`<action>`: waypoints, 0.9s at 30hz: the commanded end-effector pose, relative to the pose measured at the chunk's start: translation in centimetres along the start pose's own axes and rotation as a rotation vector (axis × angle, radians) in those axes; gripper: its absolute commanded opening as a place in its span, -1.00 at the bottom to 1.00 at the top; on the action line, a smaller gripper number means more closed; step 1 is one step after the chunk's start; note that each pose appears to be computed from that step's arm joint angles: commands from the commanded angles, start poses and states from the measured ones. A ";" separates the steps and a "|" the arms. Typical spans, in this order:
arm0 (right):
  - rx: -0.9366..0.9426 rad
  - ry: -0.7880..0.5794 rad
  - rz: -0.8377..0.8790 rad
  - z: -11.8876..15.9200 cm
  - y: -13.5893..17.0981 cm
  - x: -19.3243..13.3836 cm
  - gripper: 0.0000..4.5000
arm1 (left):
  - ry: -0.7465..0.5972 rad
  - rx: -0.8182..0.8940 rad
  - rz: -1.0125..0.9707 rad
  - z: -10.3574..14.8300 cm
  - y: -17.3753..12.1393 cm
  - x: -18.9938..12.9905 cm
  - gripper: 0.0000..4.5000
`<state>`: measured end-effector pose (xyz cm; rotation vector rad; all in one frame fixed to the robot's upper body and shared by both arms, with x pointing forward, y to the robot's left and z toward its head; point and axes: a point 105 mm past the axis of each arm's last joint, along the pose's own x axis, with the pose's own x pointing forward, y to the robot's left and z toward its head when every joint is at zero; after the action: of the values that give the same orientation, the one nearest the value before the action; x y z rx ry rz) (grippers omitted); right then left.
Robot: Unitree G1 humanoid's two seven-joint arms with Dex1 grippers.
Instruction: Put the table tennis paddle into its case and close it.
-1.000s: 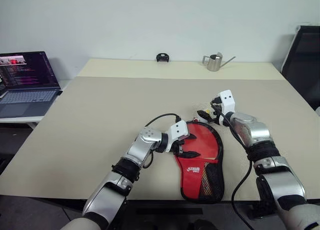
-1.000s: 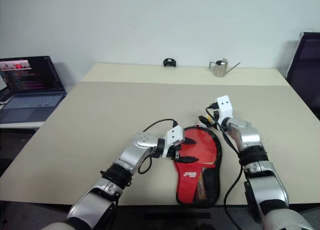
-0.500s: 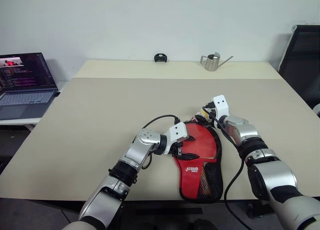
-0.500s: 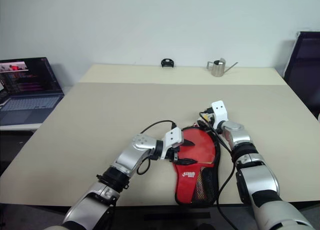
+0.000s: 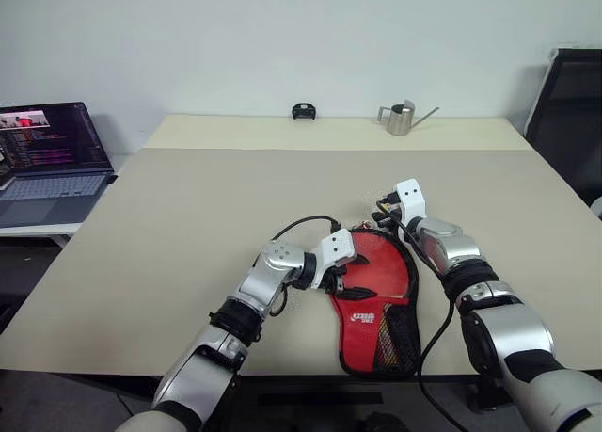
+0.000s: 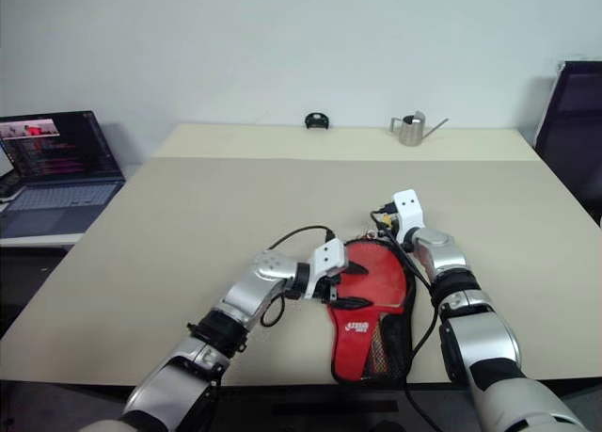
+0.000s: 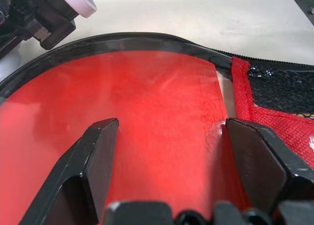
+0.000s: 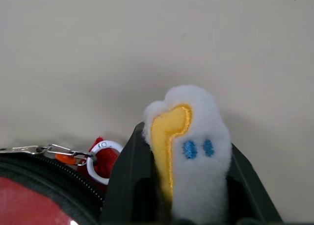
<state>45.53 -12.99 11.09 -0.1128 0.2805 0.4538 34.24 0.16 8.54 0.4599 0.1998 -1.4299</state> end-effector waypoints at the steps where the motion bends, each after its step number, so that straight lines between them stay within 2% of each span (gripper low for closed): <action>1: -0.016 -0.055 -0.020 1.7 -0.8 -0.6 -0.71 | 0.146 -0.031 0.014 -3.5 0.0 0.7 0.69; 5: -0.030 -0.056 -0.019 1.8 -1.2 -1.2 -0.71 | 0.172 -0.040 0.009 -4.2 0.2 0.8 0.69; 9: -0.039 -0.047 -0.061 1.7 -2.7 -2.6 -0.71 | 0.182 -0.046 -0.015 -4.8 -0.2 0.9 0.69; 15: -0.052 -0.015 -0.132 1.1 -5.4 -5.4 -0.71 | 0.202 -0.061 -0.060 -5.7 -1.2 1.0 0.69; 20: -0.072 0.020 -0.156 0.5 -6.4 -7.9 -0.71 | 0.214 -0.072 -0.074 -6.3 -1.6 0.9 0.69; 24: -0.096 0.076 -0.122 -0.6 -6.0 -10.7 -0.71 | 0.218 -0.077 -0.082 -6.5 -1.9 0.9 0.69; 27: -0.121 0.146 -0.044 -1.9 -4.5 -13.1 -0.72 | 0.220 -0.077 -0.085 -6.6 -1.9 1.0 0.69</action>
<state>36.95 -22.62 11.36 -0.2555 0.4245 0.3942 35.05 -0.43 7.67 0.4756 0.2020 -1.4396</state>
